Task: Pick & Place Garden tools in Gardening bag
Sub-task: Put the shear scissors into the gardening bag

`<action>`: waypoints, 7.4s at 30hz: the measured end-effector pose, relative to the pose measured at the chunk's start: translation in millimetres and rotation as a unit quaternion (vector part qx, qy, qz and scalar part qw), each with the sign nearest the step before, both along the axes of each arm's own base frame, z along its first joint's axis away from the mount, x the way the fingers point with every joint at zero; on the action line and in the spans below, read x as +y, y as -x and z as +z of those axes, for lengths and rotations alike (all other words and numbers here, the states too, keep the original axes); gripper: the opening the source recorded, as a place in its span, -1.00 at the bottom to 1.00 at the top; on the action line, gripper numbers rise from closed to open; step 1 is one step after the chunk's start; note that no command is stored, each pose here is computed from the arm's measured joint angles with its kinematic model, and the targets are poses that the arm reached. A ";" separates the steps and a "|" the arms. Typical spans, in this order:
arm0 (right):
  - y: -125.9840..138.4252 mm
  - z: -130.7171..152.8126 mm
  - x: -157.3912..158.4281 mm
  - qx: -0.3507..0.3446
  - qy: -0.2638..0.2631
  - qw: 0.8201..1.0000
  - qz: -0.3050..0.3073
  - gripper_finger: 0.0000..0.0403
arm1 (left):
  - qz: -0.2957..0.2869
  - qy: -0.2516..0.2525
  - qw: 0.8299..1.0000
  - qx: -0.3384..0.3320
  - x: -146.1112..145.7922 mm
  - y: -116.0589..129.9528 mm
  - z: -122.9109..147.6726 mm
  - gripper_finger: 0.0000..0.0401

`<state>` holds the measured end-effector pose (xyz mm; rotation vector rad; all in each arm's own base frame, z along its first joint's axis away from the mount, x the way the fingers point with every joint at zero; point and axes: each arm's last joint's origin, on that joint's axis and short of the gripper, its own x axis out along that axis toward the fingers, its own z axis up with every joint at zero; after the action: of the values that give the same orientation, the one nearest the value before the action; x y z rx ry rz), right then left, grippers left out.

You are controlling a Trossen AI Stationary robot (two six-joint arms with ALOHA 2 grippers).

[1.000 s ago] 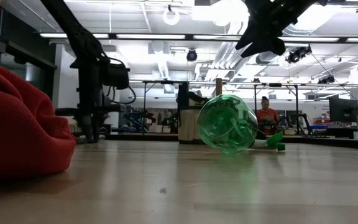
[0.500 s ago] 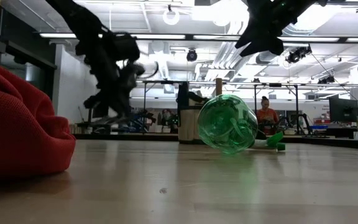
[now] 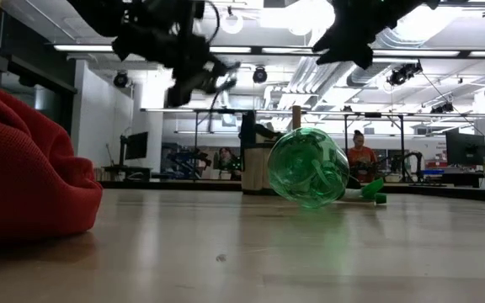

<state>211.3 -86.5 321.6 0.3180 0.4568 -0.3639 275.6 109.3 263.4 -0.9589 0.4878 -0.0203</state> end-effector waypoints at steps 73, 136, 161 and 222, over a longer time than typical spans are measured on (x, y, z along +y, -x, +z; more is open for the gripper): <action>-115.0 -31.5 76.6 -0.117 0.212 0.967 0.075 -0.15 | -0.134 -0.063 0.941 -0.305 -35.7 -12.1 67.1 -0.78; -123.3 -39.1 58.0 -0.149 0.144 0.976 0.073 -0.98 | -0.163 -0.041 0.940 -0.298 -37.5 -11.0 67.4 -0.44; -57.7 52.3 69.8 -0.210 0.170 0.961 0.052 -0.98 | -0.143 -0.055 0.940 -0.306 -36.4 -11.4 68.2 -0.37; 32.0 98.9 -110.3 0.068 0.270 0.946 -0.167 -0.98 | 0.162 -0.398 0.870 -0.239 -69.8 149.5 134.8 -0.37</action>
<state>179.3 -196.8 420.6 -0.1717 0.4191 -0.8262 126.1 39.5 398.2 -0.1823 -0.1476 0.2301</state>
